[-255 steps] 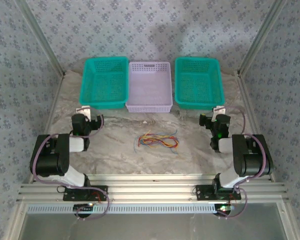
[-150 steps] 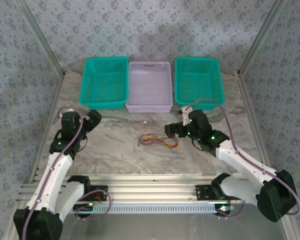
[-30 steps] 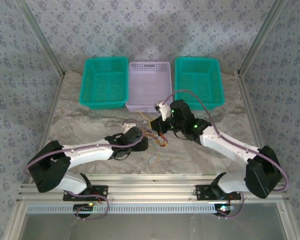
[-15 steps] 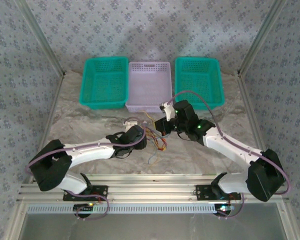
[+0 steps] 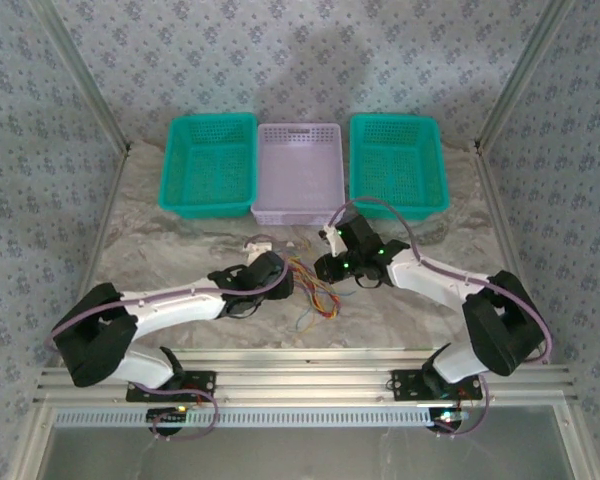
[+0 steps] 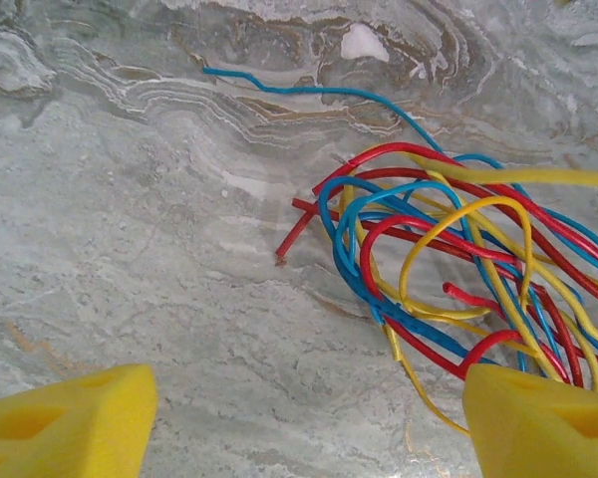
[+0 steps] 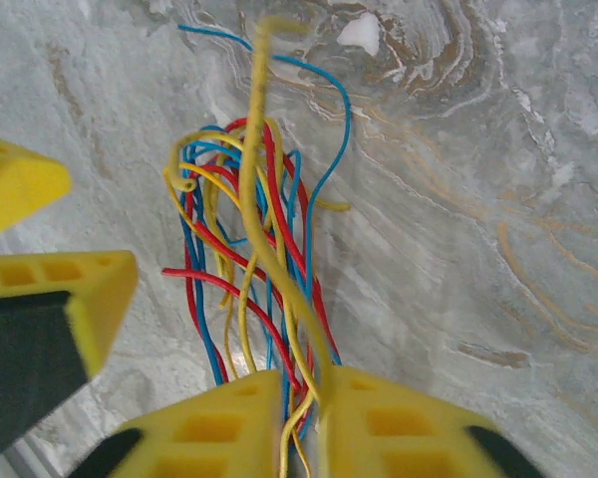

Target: Untangle the cables

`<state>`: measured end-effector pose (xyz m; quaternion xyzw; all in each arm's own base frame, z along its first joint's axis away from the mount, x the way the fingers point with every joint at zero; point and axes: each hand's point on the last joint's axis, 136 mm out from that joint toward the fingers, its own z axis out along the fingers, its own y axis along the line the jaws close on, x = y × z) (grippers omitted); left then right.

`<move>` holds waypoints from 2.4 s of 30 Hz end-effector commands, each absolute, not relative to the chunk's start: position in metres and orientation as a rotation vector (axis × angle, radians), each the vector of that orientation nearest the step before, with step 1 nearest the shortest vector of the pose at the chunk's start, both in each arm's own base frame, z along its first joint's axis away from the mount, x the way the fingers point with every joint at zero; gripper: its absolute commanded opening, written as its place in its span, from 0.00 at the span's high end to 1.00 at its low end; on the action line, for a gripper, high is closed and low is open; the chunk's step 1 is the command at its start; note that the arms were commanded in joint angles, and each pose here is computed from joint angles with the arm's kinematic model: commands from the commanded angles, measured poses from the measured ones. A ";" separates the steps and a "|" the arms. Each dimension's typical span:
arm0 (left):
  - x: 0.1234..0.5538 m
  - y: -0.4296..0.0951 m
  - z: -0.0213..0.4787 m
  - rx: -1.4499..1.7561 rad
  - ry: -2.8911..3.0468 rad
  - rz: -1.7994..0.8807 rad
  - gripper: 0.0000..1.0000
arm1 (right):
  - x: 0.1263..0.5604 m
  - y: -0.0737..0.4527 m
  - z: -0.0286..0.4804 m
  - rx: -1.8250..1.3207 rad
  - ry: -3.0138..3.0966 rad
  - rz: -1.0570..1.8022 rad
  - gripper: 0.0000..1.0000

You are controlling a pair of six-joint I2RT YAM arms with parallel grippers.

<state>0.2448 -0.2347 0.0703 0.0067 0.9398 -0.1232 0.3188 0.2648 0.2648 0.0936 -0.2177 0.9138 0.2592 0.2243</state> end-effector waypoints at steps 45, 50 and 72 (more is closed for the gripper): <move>0.224 -0.216 0.093 0.048 2.401 -0.425 0.14 | 0.280 0.278 0.044 -0.769 2.523 0.300 1.00; 0.223 -0.228 0.102 0.067 2.385 -0.516 0.13 | 0.286 0.279 0.100 -0.718 2.377 0.354 1.00; 0.224 -0.282 0.186 0.040 2.108 -1.043 0.03 | 0.258 0.288 0.178 -0.745 2.185 0.584 1.00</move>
